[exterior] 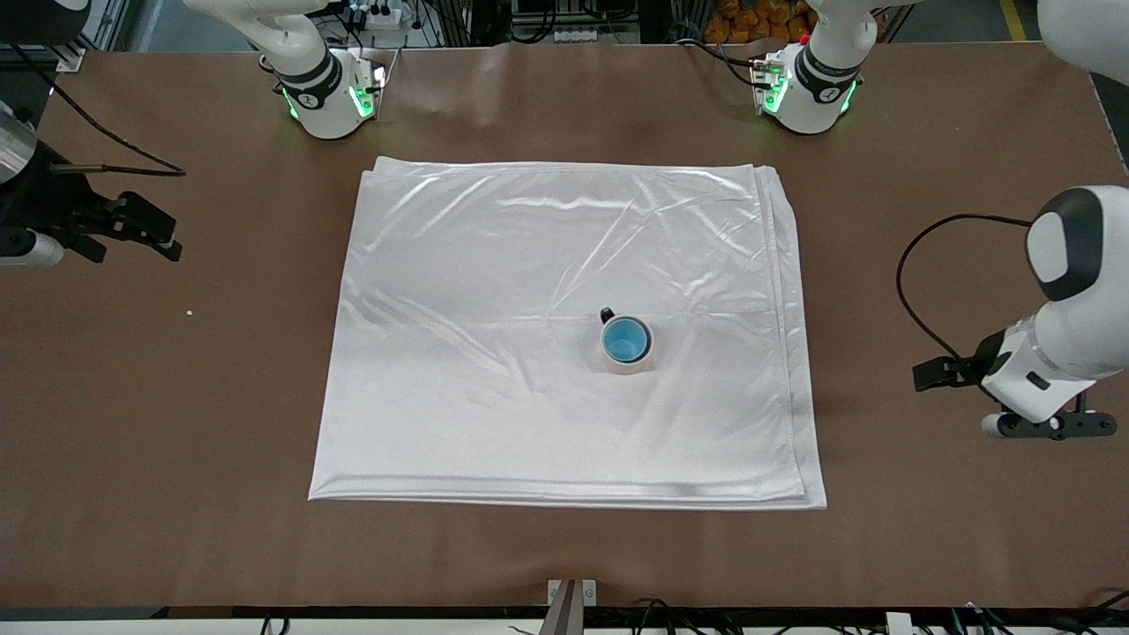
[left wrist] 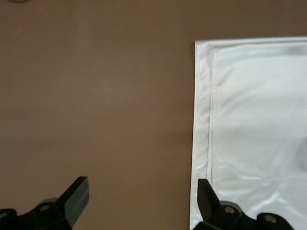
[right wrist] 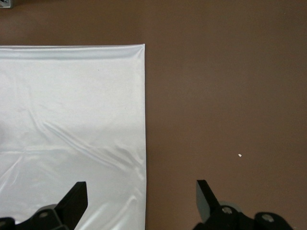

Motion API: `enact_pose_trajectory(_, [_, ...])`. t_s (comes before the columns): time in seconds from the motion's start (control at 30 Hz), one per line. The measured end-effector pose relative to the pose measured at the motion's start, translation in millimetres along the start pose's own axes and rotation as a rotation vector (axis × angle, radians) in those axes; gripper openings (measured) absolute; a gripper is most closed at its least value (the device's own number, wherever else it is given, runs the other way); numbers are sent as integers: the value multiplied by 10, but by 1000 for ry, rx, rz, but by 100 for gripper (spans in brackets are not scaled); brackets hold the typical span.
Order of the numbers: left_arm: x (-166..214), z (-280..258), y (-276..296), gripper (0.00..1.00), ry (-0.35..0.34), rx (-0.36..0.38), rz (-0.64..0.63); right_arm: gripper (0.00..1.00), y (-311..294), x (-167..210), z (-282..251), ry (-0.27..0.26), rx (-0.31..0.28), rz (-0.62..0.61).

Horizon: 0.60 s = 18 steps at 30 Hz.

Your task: Place blue cup into white mug on cloth

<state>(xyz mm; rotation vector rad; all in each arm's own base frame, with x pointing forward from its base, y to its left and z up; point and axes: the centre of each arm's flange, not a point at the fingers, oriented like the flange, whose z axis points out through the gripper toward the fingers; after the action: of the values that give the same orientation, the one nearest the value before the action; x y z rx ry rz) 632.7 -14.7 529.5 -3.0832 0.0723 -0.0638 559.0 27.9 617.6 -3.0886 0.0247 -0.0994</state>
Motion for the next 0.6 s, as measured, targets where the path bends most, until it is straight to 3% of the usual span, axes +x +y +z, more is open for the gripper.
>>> enact_pose_trajectory(0.37, [-549,-500,273,100,-80,-10,43,100,-12,-1,2,-1,3,-2])
enact_pose_trajectory(0.6, [-806,-687,234,100,-90,-7,55,100,61,4,-1,0,3,11])
